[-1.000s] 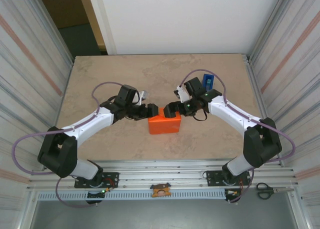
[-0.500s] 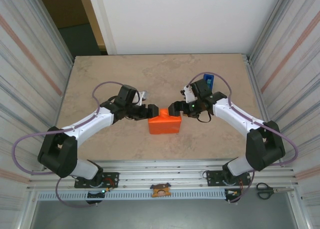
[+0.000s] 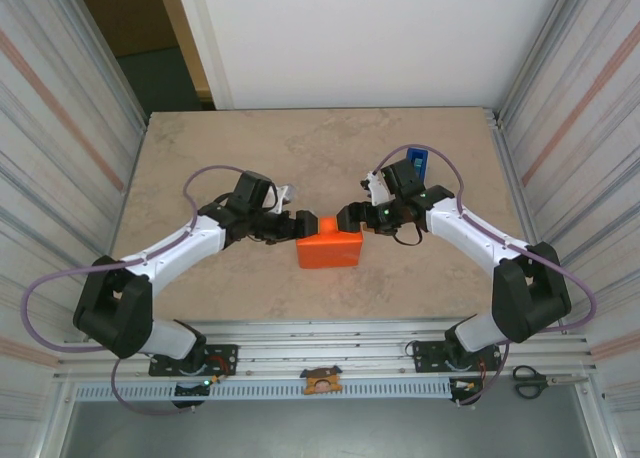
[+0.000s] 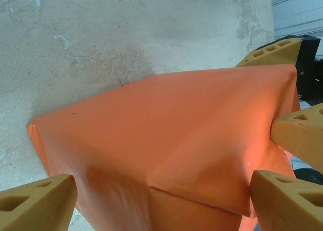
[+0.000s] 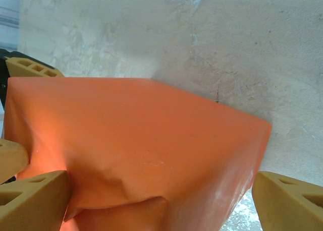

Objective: Wrap the gift box in paper
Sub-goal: Fold the wrapping paper for the gift box.

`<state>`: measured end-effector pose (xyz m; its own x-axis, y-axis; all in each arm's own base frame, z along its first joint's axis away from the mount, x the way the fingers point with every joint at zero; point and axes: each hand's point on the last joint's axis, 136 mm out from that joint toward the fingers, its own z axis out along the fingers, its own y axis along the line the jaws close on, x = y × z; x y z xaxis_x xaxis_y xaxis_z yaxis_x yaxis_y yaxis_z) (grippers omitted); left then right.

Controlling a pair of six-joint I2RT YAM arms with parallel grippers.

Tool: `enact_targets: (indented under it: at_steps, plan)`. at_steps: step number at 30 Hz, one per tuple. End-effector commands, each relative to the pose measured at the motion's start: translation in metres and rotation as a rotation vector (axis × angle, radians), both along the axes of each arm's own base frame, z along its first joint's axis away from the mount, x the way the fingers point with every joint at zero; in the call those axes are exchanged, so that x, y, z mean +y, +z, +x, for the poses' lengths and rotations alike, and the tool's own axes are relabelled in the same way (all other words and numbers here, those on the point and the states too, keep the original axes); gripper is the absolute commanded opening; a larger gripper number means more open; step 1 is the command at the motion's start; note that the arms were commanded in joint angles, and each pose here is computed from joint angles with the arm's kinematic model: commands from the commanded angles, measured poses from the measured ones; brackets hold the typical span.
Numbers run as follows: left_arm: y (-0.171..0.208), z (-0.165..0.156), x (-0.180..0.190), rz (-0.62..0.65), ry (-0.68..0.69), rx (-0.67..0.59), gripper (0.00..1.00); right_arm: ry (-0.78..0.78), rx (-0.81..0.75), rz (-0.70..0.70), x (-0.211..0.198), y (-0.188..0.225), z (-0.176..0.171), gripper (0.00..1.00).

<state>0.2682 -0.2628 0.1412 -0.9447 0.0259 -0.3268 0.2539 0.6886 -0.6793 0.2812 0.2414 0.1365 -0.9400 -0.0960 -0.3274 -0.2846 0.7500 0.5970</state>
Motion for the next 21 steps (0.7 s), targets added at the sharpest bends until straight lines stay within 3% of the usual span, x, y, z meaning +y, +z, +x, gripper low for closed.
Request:
enact_targets:
  at_steps: [1,7,13,16,21]
  plan:
    - [-0.012,-0.010,0.004,0.036,-0.036,0.033,0.86,0.004,0.075,-0.087,-0.013,-0.024,-0.019,0.91]
    - [-0.026,-0.017,0.009,0.066,-0.050,0.051,0.82,-0.003,0.029,-0.060,-0.007,-0.006,-0.008,0.93]
    - [-0.031,-0.017,0.009,0.069,-0.052,0.053,0.81,-0.044,-0.146,-0.039,-0.009,0.053,0.020,0.99]
    - [-0.030,-0.017,0.010,0.070,-0.053,0.049,0.81,-0.105,-0.279,-0.040,-0.023,0.085,0.034,0.98]
    - [-0.029,-0.018,0.011,0.071,-0.048,0.038,0.81,-0.341,-0.444,-0.121,-0.072,0.120,0.054,0.98]
